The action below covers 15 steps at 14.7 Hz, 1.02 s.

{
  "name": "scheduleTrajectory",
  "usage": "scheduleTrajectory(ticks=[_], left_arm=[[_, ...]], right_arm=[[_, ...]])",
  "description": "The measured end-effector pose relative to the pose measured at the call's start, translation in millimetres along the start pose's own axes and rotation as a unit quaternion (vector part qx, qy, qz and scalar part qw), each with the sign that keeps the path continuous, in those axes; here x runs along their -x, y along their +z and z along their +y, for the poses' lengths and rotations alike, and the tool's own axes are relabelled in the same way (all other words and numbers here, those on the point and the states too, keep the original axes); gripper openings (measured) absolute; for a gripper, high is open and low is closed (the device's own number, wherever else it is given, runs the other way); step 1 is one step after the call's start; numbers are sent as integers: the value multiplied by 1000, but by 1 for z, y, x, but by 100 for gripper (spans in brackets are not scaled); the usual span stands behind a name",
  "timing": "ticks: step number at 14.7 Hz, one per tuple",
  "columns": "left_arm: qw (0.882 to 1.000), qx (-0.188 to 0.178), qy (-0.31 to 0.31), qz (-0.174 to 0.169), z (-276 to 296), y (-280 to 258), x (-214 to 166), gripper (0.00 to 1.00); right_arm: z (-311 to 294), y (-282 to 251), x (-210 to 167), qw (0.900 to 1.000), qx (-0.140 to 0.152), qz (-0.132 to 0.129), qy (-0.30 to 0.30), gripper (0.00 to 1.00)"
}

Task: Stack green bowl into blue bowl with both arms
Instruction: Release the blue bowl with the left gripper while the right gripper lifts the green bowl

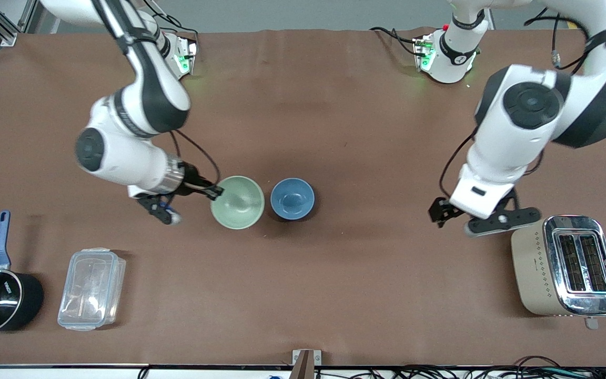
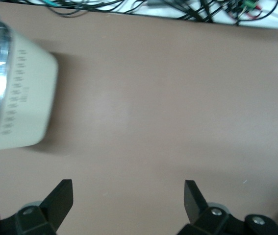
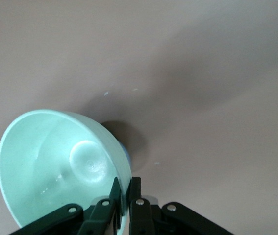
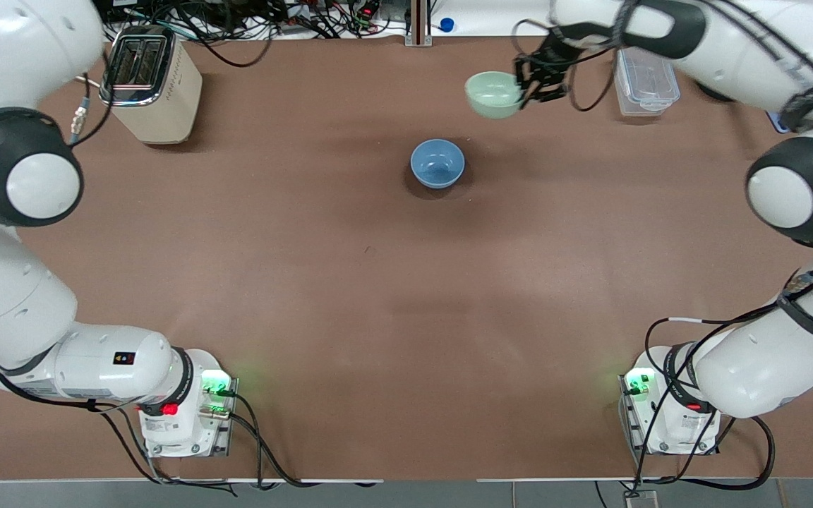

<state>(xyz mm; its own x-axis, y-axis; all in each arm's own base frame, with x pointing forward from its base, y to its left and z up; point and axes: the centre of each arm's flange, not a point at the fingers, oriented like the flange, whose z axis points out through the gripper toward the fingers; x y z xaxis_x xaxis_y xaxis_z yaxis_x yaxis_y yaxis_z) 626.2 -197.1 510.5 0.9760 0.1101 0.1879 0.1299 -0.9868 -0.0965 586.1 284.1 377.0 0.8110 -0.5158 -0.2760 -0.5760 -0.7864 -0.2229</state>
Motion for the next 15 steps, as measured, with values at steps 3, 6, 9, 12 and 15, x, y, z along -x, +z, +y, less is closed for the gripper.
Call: scheduleTrajectory(ticks=[3, 6, 9, 12, 15], left_arm=[[999, 10, 19, -31, -44, -35, -1, 100], [998, 26, 35, -48, -90, -63, 0, 100], [996, 31, 51, -62, -128, -93, 12, 100], [994, 40, 67, -74, -160, -110, 24, 100], [994, 46, 69, -75, -175, -120, 38, 100]], right_arm=[[-31, 56, 36, 1000, 1, 14, -7, 10], [-43, 96, 65, 1000, 19, 8, -22, 10], [-47, 116, 84, 999, 32, 3, -33, 11], [-46, 118, 81, 999, 38, 8, -35, 11], [-44, 124, 75, 998, 42, 19, -39, 12]])
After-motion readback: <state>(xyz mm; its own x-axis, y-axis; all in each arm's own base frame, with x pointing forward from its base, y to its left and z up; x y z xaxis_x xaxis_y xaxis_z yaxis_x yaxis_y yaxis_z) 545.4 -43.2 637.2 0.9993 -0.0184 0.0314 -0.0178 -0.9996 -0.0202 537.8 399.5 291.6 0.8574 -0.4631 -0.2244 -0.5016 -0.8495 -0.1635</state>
